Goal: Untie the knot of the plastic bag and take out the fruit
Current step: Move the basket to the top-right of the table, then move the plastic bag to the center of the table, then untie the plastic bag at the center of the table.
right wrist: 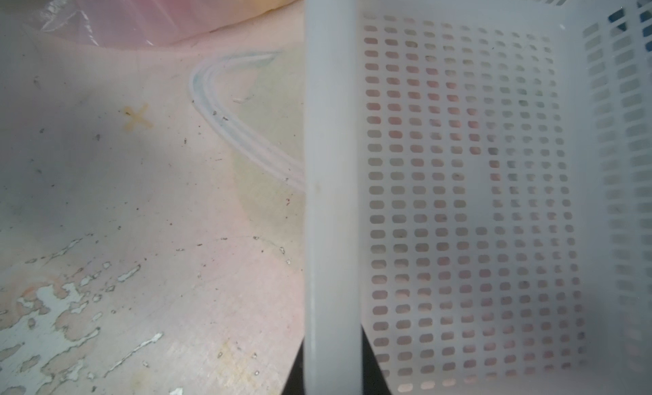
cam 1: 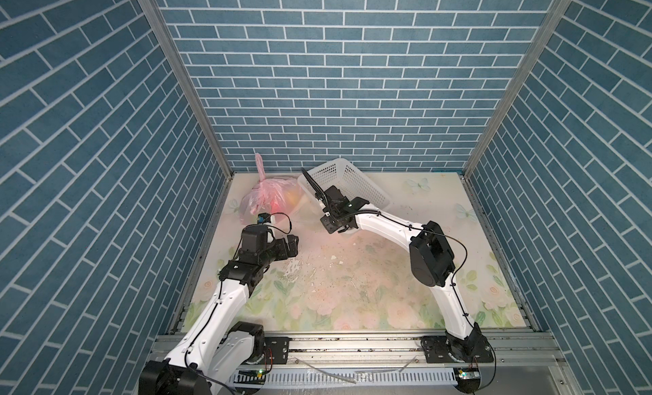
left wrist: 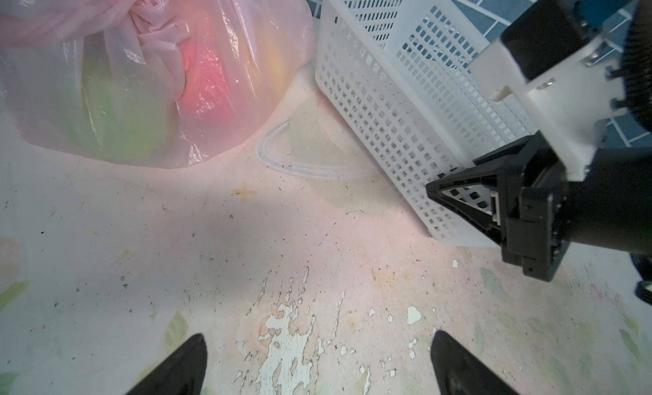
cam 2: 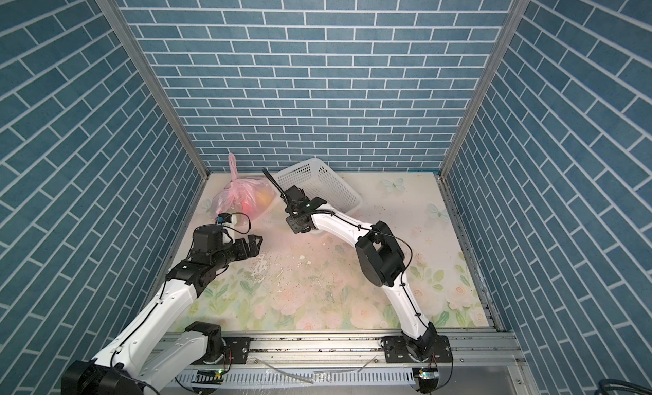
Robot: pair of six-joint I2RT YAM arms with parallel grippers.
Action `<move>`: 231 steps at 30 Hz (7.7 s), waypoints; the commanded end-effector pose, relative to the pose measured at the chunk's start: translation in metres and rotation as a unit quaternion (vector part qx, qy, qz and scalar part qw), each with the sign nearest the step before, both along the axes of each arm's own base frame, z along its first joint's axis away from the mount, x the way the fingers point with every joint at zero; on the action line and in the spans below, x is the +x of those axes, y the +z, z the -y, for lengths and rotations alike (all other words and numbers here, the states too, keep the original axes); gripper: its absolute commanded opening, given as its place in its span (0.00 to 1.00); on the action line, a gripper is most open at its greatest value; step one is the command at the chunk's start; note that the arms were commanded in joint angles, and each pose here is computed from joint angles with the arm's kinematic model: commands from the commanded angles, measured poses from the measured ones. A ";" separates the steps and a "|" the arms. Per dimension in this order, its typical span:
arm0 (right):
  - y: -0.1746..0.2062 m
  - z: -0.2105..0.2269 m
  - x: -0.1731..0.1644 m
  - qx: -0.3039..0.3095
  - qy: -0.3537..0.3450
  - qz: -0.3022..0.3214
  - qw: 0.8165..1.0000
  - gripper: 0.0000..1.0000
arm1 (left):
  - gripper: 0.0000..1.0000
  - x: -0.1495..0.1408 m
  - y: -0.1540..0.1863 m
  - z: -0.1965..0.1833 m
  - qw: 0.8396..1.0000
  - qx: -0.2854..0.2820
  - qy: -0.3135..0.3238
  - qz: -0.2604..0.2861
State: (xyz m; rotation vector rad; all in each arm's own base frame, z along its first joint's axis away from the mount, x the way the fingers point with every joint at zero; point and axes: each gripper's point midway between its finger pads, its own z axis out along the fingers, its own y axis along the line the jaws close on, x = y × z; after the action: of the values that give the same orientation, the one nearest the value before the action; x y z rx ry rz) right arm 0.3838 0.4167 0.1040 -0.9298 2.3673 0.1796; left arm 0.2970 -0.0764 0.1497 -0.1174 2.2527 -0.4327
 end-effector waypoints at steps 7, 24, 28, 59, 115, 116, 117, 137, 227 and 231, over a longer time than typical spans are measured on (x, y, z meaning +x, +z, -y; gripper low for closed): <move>0.005 0.120 0.017 -0.011 -0.175 -0.017 0.984 0.00 | 1.00 0.000 -0.004 0.007 1.000 -0.004 -0.018 -0.005; -0.005 0.277 0.042 -0.067 -0.296 -0.013 0.953 0.00 | 1.00 -0.001 -0.005 0.009 1.000 -0.003 -0.023 -0.010; -0.008 0.283 0.046 -0.057 -0.288 -0.019 0.956 0.00 | 1.00 -0.001 -0.005 0.010 1.000 -0.002 -0.024 -0.010; 0.098 0.244 -0.033 0.070 -0.223 -0.010 0.972 0.78 | 0.88 0.171 0.057 -0.073 0.981 0.146 0.069 -0.108; 0.092 0.246 -0.059 0.083 -0.232 -0.007 0.969 0.80 | 0.00 0.048 -0.037 0.111 0.969 0.046 -0.136 -0.200; 0.093 0.247 -0.060 0.082 -0.232 -0.006 0.969 0.80 | 0.00 0.037 -0.038 0.125 0.966 0.050 -0.152 -0.202; 0.093 0.248 -0.061 0.080 -0.232 -0.005 0.969 0.80 | 0.00 0.028 -0.039 0.135 0.964 0.052 -0.164 -0.204; 0.077 0.255 -0.089 0.064 -0.201 -0.035 0.977 0.80 | 0.64 -0.090 -0.005 0.240 0.940 0.031 -0.294 -0.172; 0.063 0.139 -0.117 0.139 0.114 -0.013 0.984 0.00 | 0.00 -0.056 -0.014 0.138 0.976 0.080 -0.198 -0.034; 0.059 0.164 -0.115 0.149 0.057 -0.009 0.987 0.00 | 0.00 -0.049 -0.012 0.129 0.980 0.071 -0.185 -0.033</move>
State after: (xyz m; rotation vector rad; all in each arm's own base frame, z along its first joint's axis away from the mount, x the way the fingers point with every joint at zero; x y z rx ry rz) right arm 0.2580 0.2794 0.1689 -1.0598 2.1730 0.6647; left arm 0.2477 -0.2234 0.1482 0.3891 2.3312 -0.5226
